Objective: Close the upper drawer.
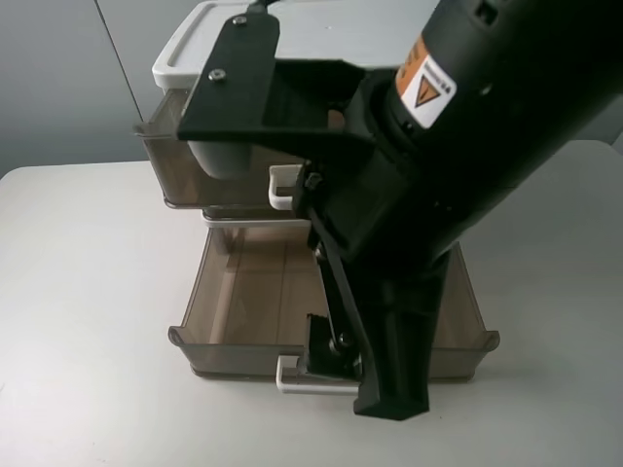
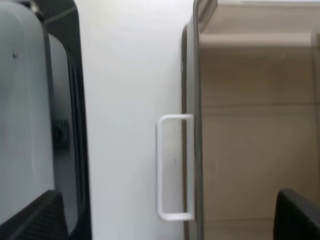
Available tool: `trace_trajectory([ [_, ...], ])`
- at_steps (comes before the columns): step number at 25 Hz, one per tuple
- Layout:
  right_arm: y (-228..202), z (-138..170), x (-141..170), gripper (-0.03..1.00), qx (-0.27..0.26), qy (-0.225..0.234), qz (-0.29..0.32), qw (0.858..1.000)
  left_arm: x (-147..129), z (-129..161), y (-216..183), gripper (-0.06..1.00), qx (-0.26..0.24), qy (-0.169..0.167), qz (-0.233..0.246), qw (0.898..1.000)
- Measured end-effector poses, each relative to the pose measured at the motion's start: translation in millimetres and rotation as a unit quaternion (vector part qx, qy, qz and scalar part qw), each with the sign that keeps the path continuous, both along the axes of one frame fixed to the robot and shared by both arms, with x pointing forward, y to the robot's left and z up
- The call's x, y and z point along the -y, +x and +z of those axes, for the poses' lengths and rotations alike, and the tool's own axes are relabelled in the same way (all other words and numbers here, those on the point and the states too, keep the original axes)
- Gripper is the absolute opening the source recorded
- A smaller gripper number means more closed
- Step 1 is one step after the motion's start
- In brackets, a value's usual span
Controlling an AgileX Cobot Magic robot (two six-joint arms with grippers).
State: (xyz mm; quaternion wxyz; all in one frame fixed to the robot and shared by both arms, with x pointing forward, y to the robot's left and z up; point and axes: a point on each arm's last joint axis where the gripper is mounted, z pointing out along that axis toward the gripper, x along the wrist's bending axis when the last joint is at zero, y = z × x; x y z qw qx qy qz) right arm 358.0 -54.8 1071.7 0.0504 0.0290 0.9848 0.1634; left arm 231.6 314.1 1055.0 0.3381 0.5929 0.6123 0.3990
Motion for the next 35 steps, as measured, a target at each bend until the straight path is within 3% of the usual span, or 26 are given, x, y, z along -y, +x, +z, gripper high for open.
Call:
trace_trajectory([
  [2,6.1,-8.4,-3.0,0.63,0.015,-0.022,0.007,1.000,0.0,0.0,0.0,0.74,0.000,0.000,0.000,1.000],
  [7,31.8,-21.6,-3.7,0.63,0.029,-0.028,0.001,0.999,0.0,0.0,0.0,0.74,0.000,0.000,0.000,1.000],
  [22,96.6,-23.2,16.8,0.63,0.121,0.017,-0.034,0.992,0.0,0.0,0.0,0.74,0.000,0.000,0.000,1.000],
  [29,94.7,-24.1,17.6,0.63,0.111,0.017,-0.038,0.993,0.0,0.0,0.0,0.74,0.000,0.000,0.000,1.000],
  [35,53.0,6.4,23.2,0.63,0.043,0.045,-0.068,0.996,0.0,0.0,0.0,0.74,0.000,0.000,0.000,1.000],
])
